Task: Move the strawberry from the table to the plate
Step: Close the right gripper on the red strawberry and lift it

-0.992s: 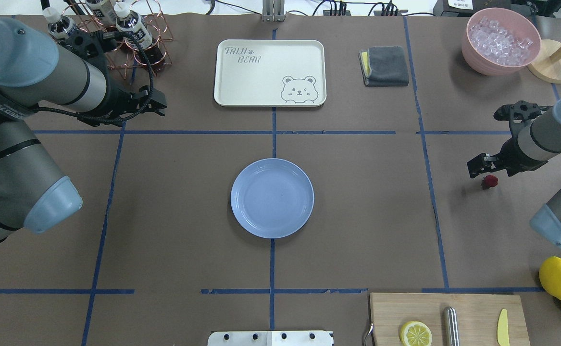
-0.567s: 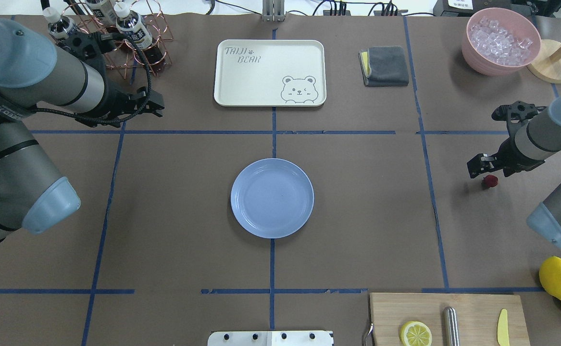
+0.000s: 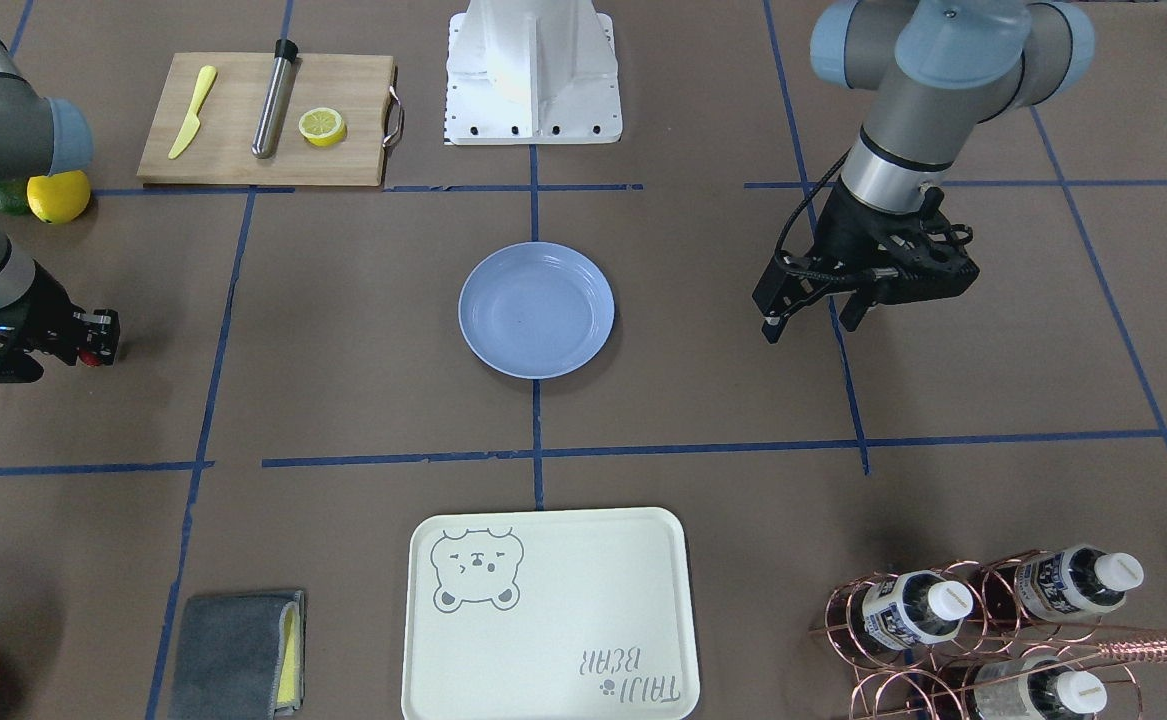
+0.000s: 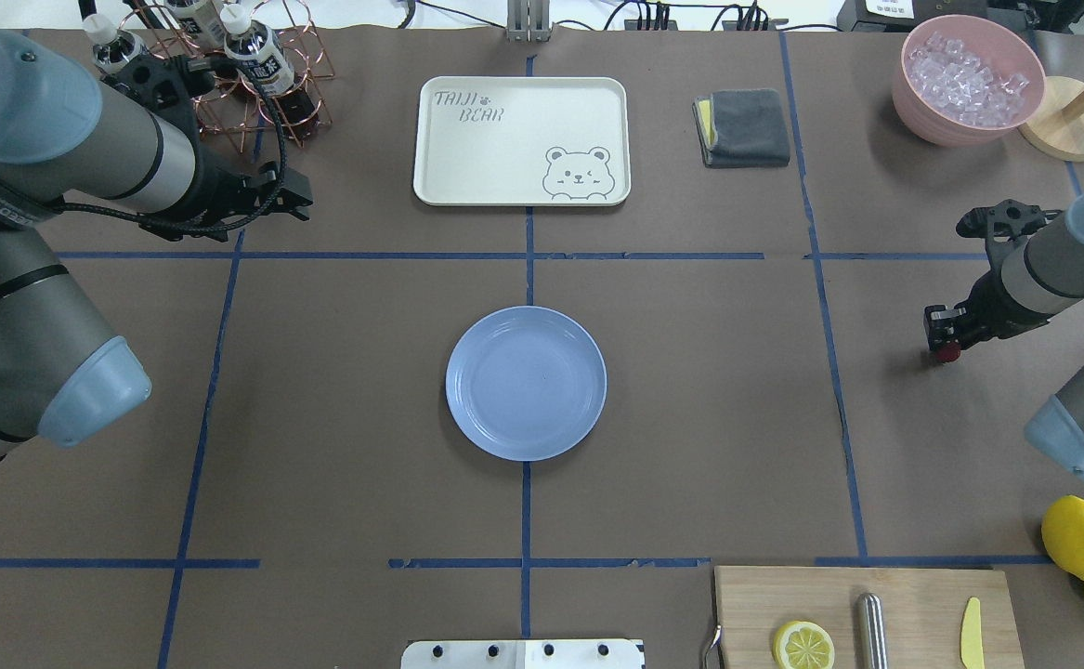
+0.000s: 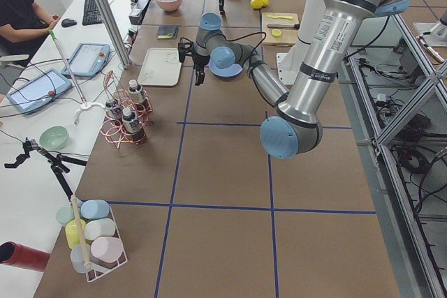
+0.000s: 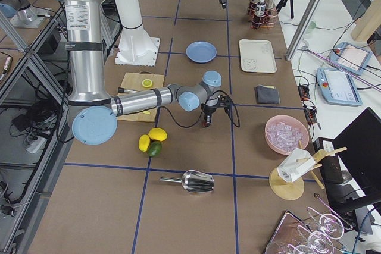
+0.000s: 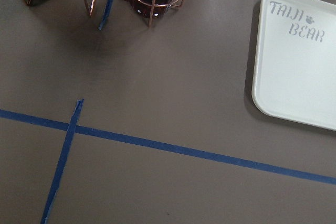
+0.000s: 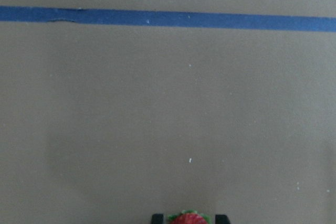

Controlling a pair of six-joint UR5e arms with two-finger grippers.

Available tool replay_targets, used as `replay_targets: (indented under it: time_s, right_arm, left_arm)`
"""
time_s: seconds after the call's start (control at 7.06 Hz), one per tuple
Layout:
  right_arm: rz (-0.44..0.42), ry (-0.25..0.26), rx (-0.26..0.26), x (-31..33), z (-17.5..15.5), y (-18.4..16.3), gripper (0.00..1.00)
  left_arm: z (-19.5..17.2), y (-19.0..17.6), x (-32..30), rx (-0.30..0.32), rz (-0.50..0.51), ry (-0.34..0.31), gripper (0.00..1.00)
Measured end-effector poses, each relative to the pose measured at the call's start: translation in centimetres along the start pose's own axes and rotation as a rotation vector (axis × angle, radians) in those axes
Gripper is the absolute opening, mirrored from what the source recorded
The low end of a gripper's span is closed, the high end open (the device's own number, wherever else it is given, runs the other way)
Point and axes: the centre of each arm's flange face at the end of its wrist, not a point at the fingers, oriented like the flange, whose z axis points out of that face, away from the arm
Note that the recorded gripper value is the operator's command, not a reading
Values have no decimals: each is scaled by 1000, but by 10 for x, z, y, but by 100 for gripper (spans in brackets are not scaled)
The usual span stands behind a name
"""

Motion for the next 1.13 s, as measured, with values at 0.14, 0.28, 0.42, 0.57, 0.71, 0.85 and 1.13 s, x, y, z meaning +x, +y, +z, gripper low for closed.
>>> replay_targets:
  time_s: [0.14,0.28,0.42,0.57,0.71,0.85,1.13]
  right_arm:
    - [-1,1,-1,3,0,2,0]
    - [-5,-4,4,3,-2,3,0]
    - [-18,-25,18,-4,-12,4,0]
    - [-34,-55,35,-17,-29,5,0]
    - [-47,-96,47,-33,-49,6,0]
    - [-46,-141,48,-48,-66,2,0]
    - [-11,-201,37,-98,-105,-23,0]
  left_arm:
    - [-1,-1,-1,2,-2,0,100]
    - [-4,-6,-3,9,-9,-4,100]
    - [-10,-17,-8,20,-10,-22,100]
    - [-17,-25,-13,25,20,-48,100]
    - [-24,-32,-21,28,73,-72,100]
    - [-29,-44,-32,32,132,-101,100]
    - [-45,-75,-68,5,268,-170,100]
